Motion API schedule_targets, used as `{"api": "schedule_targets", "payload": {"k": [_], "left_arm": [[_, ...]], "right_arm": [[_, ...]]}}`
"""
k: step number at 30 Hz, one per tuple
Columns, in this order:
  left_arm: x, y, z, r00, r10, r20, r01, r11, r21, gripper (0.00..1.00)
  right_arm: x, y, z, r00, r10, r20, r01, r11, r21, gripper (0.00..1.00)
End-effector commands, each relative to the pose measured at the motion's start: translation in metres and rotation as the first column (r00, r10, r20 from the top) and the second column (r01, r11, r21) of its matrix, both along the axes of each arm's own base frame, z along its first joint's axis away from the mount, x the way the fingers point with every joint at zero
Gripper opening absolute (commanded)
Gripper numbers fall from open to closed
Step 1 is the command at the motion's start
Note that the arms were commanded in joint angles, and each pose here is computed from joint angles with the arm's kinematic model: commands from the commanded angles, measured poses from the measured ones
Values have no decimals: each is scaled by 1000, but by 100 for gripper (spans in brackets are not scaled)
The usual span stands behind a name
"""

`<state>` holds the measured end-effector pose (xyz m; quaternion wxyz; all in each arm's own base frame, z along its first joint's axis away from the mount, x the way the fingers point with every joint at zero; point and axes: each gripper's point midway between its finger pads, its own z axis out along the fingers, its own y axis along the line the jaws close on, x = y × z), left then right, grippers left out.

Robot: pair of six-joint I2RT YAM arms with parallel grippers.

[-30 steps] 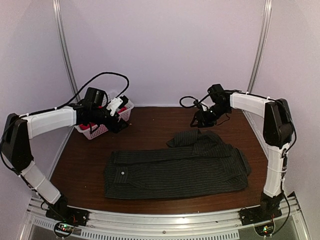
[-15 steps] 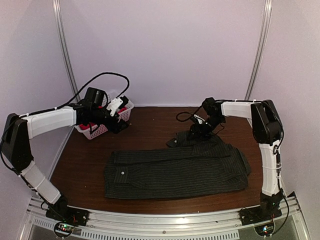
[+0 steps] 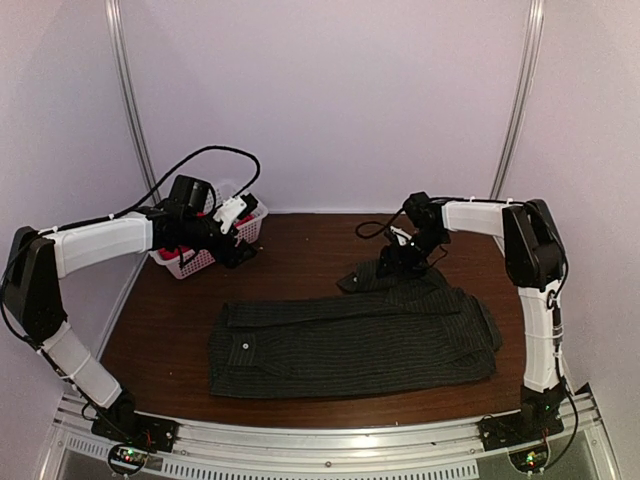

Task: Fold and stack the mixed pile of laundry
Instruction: Pick up the rectangle-folded T-shirt from the center of the board.

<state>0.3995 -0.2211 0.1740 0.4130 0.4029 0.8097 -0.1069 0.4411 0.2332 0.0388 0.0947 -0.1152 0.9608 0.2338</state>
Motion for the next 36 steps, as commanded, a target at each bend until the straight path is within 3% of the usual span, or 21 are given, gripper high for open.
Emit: {"api": "schedule_targets", "payload": {"k": [1,7,9,12,19,24,28,36], "left_arm": [[2,-2,9,999,-24,31,24,1000,-8,83],[0,-2,9,999,-29,33,29,1000,-4,82],[-1,-2,8,999,-30,32,30,1000,-6,82],[-1,-2,6,999,-30,30,30,1000,-5,82],[-8,-6,-12,998,-67,-18,67,998,-2,81],[-17,-4,-25,996,-73,-42,73,997,11,80],[-17,-2,-25,997,-62,-35,63,998,10,80],[-13,-3,-13,999,-47,0,47,999,-7,80]], "right_arm": [[1,-18,-12,998,-63,-31,60,994,-94,78],[9,-22,7,995,-94,35,98,987,-124,74],[10,-13,15,994,-85,65,89,994,-57,66],[2,1,6,999,-35,4,35,999,4,54],[-8,13,-5,999,22,-47,-20,999,24,39],[-8,19,5,999,31,-36,-29,997,67,24],[-4,24,23,1000,26,-5,-25,994,111,0],[5,28,97,997,-42,71,20,957,290,0]]}}
